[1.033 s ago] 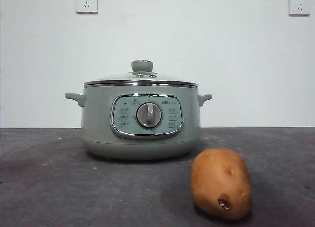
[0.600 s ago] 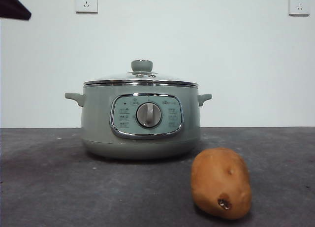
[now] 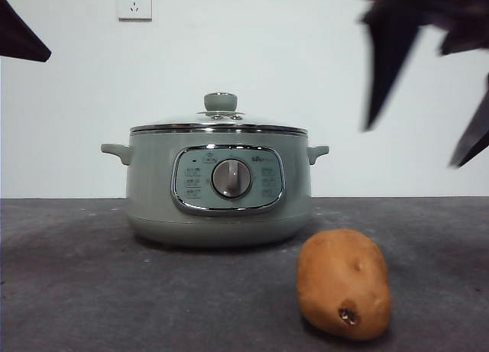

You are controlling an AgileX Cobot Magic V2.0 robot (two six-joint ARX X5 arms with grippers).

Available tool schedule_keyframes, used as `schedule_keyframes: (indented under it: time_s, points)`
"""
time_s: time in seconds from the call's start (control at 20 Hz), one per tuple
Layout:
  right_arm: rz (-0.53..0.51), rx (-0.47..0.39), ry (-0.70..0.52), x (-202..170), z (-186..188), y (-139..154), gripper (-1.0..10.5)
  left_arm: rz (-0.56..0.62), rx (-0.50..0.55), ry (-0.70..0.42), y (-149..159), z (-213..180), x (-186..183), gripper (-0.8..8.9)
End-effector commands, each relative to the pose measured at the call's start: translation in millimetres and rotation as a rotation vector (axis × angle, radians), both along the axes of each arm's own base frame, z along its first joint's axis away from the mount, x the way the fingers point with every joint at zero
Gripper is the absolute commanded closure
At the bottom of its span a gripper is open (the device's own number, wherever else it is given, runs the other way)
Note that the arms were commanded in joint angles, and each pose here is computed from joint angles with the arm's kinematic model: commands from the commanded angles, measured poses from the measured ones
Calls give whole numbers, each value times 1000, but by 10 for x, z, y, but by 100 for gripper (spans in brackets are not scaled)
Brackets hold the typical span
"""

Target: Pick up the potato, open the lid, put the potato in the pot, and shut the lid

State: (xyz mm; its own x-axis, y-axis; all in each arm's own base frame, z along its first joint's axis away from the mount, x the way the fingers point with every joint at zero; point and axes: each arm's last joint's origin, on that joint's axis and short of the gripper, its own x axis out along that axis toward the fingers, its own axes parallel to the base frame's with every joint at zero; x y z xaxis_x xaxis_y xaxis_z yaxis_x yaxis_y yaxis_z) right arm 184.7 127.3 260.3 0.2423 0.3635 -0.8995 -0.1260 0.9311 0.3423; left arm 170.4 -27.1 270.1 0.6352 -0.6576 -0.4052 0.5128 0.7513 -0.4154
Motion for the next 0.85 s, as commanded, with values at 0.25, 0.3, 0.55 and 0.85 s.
schedule_keyframes:
  time_s: [0.25,0.3,0.55,0.85]
  points:
    - [36,-101,126,45,-400,459,274,-21,24,-10,-2,-15,0,817]
    - [30,-134,133,50,-464,499,284,-21,25,-7,-2,-19,4,817]
    - [29,-164,129,71,-654,690,286,-32,41,18,-4,-65,23,817]
    - [49,-197,159,55,-824,814,290,-35,45,48,-5,-100,36,817]
